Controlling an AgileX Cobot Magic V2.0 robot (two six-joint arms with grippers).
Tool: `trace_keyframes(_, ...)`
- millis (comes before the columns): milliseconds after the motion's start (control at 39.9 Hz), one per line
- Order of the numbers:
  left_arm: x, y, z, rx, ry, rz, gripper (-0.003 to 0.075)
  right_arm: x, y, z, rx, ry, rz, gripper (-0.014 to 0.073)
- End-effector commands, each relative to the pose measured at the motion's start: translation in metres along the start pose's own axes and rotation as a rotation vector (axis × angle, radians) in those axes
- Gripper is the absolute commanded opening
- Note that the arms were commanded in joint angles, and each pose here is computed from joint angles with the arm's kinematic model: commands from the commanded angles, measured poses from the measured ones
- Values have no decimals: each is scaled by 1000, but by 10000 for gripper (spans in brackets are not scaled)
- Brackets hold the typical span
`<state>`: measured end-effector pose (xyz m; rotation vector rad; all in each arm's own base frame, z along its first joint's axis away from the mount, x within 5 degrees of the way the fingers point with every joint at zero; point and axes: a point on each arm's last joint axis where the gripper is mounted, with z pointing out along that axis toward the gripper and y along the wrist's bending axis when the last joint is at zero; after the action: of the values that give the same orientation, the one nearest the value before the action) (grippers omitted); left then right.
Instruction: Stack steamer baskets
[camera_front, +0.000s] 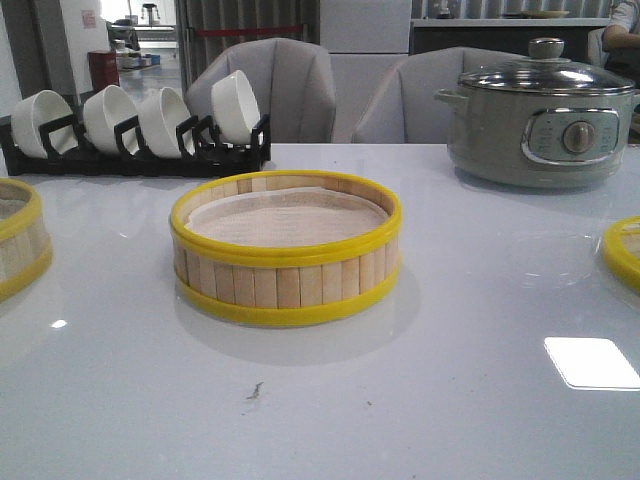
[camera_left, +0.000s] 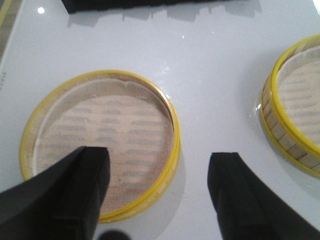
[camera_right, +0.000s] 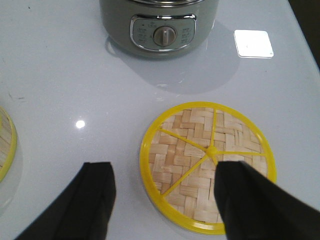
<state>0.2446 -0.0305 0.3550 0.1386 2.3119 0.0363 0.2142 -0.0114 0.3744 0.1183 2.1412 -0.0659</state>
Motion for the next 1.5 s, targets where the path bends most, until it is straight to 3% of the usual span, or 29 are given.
trace_keyframes(0, -14, -5, 16, 17, -50, 5, 496, -17, 0, -10, -3, -124, -12, 539)
trace_keyframes(351, -9, -16, 128, 20, 160, 33, 496, -18, 0, -11, -5, -137, -12, 539)
trace_keyframes(727, -5, -22, 199, 13, 272, 55, 496, -19, 0, -11, -6, -138, -12, 539)
trace_keyframes(852, 3, -23, 210, 11, 306, 41, 484, -19, 0, -11, -6, -143, -12, 539)
trace_keyframes(927, 4, -24, 212, 13, 313, 37, 430, -20, 0, -11, -8, -151, -12, 539)
trace_keyframes(978, 4, -24, 212, 14, 318, 32, 328, -21, 0, -11, -9, -159, -12, 539)
trace_keyframes(1028, 3, -24, 210, 14, 315, 32, 155, -21, 0, -11, -10, -167, -12, 539)
trace_keyframes(1078, 1, -24, 209, 14, 306, 31, 67, -22, 1, -11, -11, -173, -12, 539)
trace_keyframes(1128, -2, -23, 205, 13, 299, 30, 115, -22, 1, -11, -11, -174, -12, 539)
trace_keyframes(1303, -29, -24, 188, 11, 252, 25, 95, -22, 1, -11, -12, -176, -12, 539)
trace_keyframes(1479, -66, -49, 163, 46, 182, 62, 95, -22, 1, -11, -12, -176, -12, 539)
